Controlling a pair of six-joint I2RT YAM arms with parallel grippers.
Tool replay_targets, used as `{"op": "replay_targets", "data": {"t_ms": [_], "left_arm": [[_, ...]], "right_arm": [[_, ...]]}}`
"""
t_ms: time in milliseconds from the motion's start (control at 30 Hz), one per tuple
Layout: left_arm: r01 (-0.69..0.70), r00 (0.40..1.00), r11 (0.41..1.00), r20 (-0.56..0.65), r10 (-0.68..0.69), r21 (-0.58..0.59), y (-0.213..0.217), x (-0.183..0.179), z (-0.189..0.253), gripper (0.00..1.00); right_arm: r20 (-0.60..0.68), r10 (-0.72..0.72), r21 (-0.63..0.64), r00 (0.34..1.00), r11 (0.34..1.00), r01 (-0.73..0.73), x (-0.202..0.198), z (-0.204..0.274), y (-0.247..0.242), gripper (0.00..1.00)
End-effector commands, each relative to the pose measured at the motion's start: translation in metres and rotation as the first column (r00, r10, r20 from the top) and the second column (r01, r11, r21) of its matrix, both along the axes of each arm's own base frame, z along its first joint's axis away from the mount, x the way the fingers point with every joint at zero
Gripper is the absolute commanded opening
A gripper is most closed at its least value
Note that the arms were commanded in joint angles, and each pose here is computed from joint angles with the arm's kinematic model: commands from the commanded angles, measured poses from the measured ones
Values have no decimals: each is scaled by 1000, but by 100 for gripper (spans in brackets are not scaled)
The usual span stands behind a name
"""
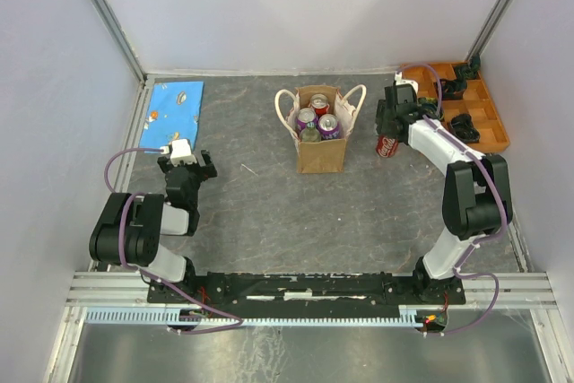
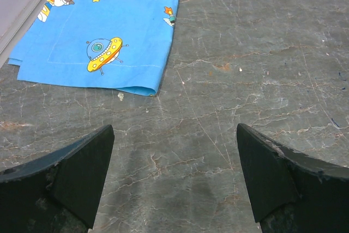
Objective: Take the beverage out of the canvas bag
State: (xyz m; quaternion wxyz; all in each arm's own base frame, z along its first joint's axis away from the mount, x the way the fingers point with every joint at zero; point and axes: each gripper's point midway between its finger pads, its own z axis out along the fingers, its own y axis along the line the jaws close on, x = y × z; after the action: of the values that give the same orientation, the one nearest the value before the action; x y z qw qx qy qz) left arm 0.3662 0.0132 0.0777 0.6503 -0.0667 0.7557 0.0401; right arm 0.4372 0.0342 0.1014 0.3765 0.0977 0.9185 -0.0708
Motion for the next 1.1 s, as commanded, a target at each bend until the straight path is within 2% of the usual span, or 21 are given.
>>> {"op": "replay_targets", "data": {"t_ms": [0,133,233,267,333,367,400,700,867,967,1067], "left_arm": [[4,999,999,48,-6,39,1,8,15,99],[4,999,999,47,-5,39,1,8,14,99],[4,999,999,46,-6,39,1,8,14,99],[4,999,999,48,-6,39,1,8,14,99],[4,999,999,46,-6,39,1,8,14,99],[5,999,999,48,-7,39,1,8,15,99],[4,999,999,47,-6,39,1,8,14,99],[4,999,999,47,-6,39,1,8,14,99],[4,999,999,48,-5,39,1,8,15,99],[5,999,999,47,-6,40,1,8,14,99],[4,999,999,47,-6,39,1,8,14,99]], "right_arm": [[116,-41,23,992,999,38,24,34,-1,40],[115,-46,10,992,999,45,23,37,-3,65],[120,-40,2,992,999,40,23,44,-4,74],[122,-37,1,992,999,37,23,45,-4,83],[136,-36,2,990,999,36,25,52,-4,87],[143,-35,2,989,999,35,26,56,-4,97],[152,-33,0,988,999,33,27,59,-4,99],[233,-63,-40,970,996,75,32,105,-15,99],[358,-72,-16,931,996,83,21,165,-18,99],[443,-39,25,896,999,31,11,208,-11,99],[504,36,35,863,997,-63,-3,250,9,93]]}}
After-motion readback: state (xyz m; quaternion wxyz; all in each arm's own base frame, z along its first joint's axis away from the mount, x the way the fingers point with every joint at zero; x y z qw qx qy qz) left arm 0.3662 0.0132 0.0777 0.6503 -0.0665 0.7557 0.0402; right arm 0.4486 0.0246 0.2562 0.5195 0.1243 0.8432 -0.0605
